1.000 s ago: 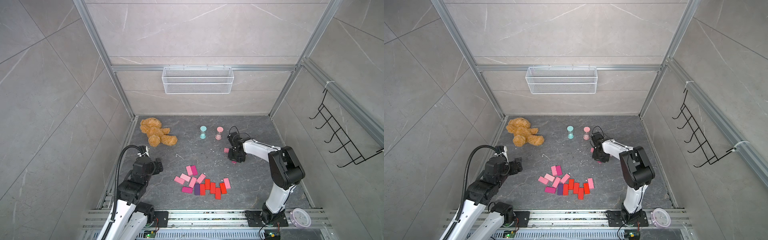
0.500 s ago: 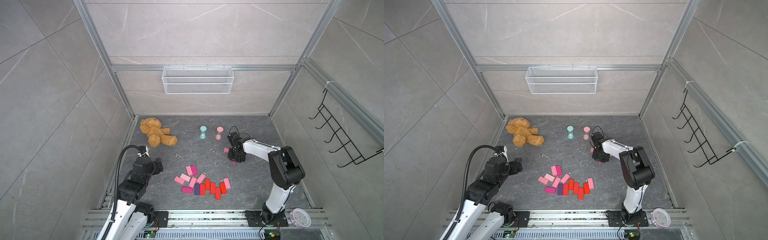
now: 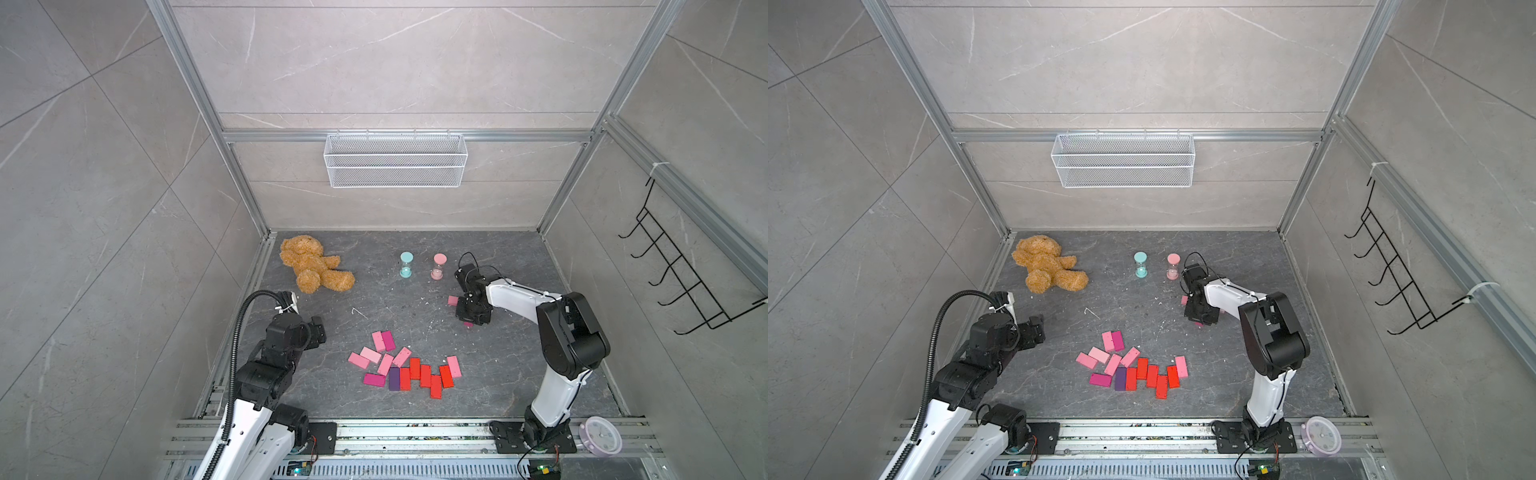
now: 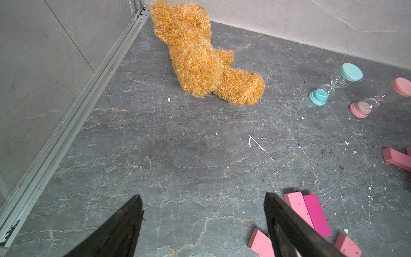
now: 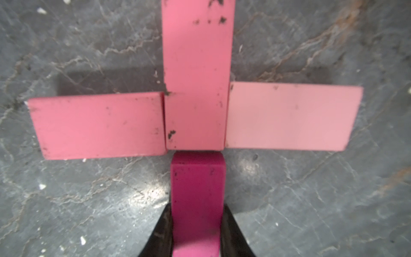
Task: Assemble the letter t with building blocks
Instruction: Assemble the building block at the center of the board.
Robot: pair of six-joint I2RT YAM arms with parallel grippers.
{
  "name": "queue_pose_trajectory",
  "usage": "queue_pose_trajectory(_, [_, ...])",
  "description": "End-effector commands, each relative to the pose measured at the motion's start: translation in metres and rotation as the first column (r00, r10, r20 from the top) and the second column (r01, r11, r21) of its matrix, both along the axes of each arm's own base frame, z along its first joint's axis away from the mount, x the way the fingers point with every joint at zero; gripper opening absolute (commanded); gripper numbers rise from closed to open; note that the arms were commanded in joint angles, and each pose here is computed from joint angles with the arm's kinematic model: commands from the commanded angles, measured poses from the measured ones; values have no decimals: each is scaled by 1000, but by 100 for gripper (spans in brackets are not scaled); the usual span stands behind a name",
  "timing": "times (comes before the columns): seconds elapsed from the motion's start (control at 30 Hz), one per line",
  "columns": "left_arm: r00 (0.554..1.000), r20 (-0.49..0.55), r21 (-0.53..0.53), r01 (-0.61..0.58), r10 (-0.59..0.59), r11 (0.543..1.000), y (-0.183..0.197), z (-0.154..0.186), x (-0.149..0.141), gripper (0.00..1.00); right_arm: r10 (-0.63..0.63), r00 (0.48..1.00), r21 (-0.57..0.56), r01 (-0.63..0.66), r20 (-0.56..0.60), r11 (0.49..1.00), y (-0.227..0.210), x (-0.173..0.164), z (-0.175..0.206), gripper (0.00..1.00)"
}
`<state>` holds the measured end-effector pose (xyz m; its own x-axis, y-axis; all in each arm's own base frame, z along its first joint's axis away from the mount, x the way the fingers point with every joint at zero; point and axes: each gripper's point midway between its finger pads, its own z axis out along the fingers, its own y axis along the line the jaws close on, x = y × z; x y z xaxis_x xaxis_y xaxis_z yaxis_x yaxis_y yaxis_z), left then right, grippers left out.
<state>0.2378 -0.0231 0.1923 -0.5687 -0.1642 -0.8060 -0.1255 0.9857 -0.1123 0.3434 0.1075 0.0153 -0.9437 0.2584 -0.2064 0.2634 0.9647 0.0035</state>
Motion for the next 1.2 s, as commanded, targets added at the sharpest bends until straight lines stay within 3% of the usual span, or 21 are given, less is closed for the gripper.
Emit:
queue_pose_trajectory(0.0, [999, 33, -2, 5, -5, 1000, -1, 13, 2, 88, -21, 1000, -27, 22, 10, 999, -9, 11, -19, 9])
queue_pose_trajectory(0.2, [999, 34, -2, 4, -4, 1000, 0, 13, 2, 88, -25, 1000, -24, 26, 15, 999, -10, 12, -19, 10])
queue_pose_trajectory(0.57, [999, 34, -2, 4, -4, 1000, 0, 13, 1, 88, -25, 1000, -7, 25, 13, 1000, -8, 12, -18, 22])
queue_pose_trajectory(0.93, [999, 35, -4, 6, -5, 1000, -1, 13, 1, 88, -16, 1000, 11, 16, -1, 1000, -5, 9, -19, 45])
queue_pose_trajectory(1.17, [999, 34, -4, 5, -5, 1000, -1, 13, 1, 88, -11, 1000, 13, 11, 1, 1000, -4, 9, -18, 48])
